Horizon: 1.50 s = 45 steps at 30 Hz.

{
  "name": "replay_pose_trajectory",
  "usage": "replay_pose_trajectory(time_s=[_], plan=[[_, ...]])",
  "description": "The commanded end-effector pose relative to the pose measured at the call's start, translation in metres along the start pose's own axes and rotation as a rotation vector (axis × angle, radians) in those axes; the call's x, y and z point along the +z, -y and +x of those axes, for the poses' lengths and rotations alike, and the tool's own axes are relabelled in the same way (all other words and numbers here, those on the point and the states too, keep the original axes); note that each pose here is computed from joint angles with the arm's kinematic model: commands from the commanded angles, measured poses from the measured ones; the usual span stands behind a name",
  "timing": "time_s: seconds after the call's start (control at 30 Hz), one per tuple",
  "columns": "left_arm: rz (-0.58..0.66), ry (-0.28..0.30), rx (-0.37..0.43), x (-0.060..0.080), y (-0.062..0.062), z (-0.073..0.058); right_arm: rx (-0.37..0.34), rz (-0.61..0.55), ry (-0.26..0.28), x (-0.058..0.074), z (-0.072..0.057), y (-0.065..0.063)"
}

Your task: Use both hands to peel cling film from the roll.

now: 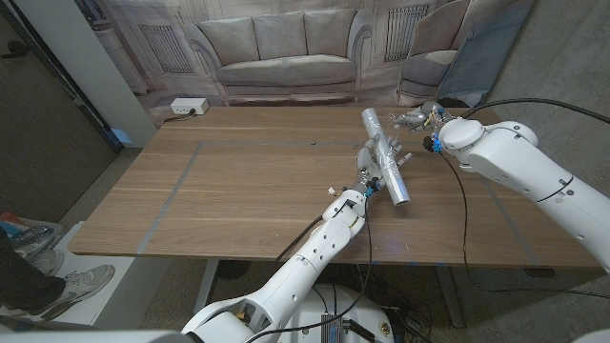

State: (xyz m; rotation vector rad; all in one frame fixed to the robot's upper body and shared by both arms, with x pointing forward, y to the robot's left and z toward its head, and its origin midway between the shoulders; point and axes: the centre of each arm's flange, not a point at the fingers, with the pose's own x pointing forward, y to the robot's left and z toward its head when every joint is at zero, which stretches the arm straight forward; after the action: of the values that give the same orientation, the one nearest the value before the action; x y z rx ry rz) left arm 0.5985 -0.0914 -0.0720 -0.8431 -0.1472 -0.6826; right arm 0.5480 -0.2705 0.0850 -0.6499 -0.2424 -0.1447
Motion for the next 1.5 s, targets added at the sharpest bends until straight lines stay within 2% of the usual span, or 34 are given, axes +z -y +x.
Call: replay_pose_trajectory(time_s=[0.03,0.1,0.17,0.23,0.27,0.3,0.37,0.4,0.43,0.47,0.5,0.57,0.6,0.67,0.73,0.77,0.83,1.1,1.27,1.33,1.5], plan=[[0.068,-0.026,-0.007,0.004,-0.002,0.001,0.004,0.005,0.003,0.003,0.002,-0.002],[0.103,-0.036,-0.005,0.007,-0.002,0.001,0.004,0.005,0.004,0.003,0.002,-0.002],[0.099,-0.041,0.001,0.008,-0.002,0.002,0.004,0.004,0.007,0.004,0.002,-0.002],[0.081,-0.02,-0.008,0.007,-0.002,0.002,0.007,0.003,0.009,0.004,0.002,-0.002],[0.088,-0.035,-0.007,0.008,-0.002,0.002,0.006,0.001,0.008,0.004,0.002,-0.002],[0.012,-0.018,-0.015,0.004,-0.002,0.002,0.006,0.001,0.007,0.004,0.002,-0.003],[0.001,-0.004,-0.054,0.003,-0.003,0.001,0.002,0.001,0.0,0.004,0.004,-0.002],[0.002,-0.004,-0.056,0.003,-0.003,0.001,0.002,0.001,0.0,0.004,0.004,-0.002],[-0.052,0.007,-0.044,0.001,-0.002,0.001,0.0,0.0,-0.003,0.004,0.004,-0.001],[-0.01,-0.005,-0.067,0.003,-0.003,0.0,-0.007,-0.001,-0.008,0.004,0.006,0.001],[-0.043,-0.002,-0.046,0.002,-0.001,0.0,-0.01,0.0,-0.013,0.003,0.006,0.001],[-0.022,-0.022,-0.077,0.003,-0.001,0.001,-0.013,-0.005,-0.013,0.003,0.008,0.003],[-0.039,-0.016,-0.067,0.002,0.0,0.0,-0.016,-0.002,-0.019,0.003,0.008,0.003],[-0.042,-0.038,-0.096,0.001,0.0,0.001,-0.019,-0.002,-0.022,0.003,0.009,0.004],[-0.067,-0.04,-0.082,-0.001,0.001,0.0,-0.024,-0.003,-0.026,0.004,0.01,0.005],[-0.067,-0.045,-0.105,-0.001,0.0,0.001,-0.027,-0.006,-0.027,0.005,0.011,0.006],[-0.067,-0.034,-0.08,-0.001,0.0,-0.001,-0.034,-0.008,-0.031,0.005,0.012,0.008],[-0.091,-0.041,-0.096,-0.003,-0.001,-0.003,-0.062,-0.004,-0.053,0.006,0.017,0.016],[-0.09,-0.05,-0.105,-0.002,0.0,-0.004,-0.059,0.003,-0.07,0.004,0.02,0.016],[-0.119,-0.059,-0.146,-0.004,-0.001,-0.002,-0.059,0.002,-0.073,0.003,0.021,0.015],[-0.103,-0.062,-0.125,-0.003,-0.001,-0.003,-0.063,0.004,-0.077,0.003,0.022,0.016]])
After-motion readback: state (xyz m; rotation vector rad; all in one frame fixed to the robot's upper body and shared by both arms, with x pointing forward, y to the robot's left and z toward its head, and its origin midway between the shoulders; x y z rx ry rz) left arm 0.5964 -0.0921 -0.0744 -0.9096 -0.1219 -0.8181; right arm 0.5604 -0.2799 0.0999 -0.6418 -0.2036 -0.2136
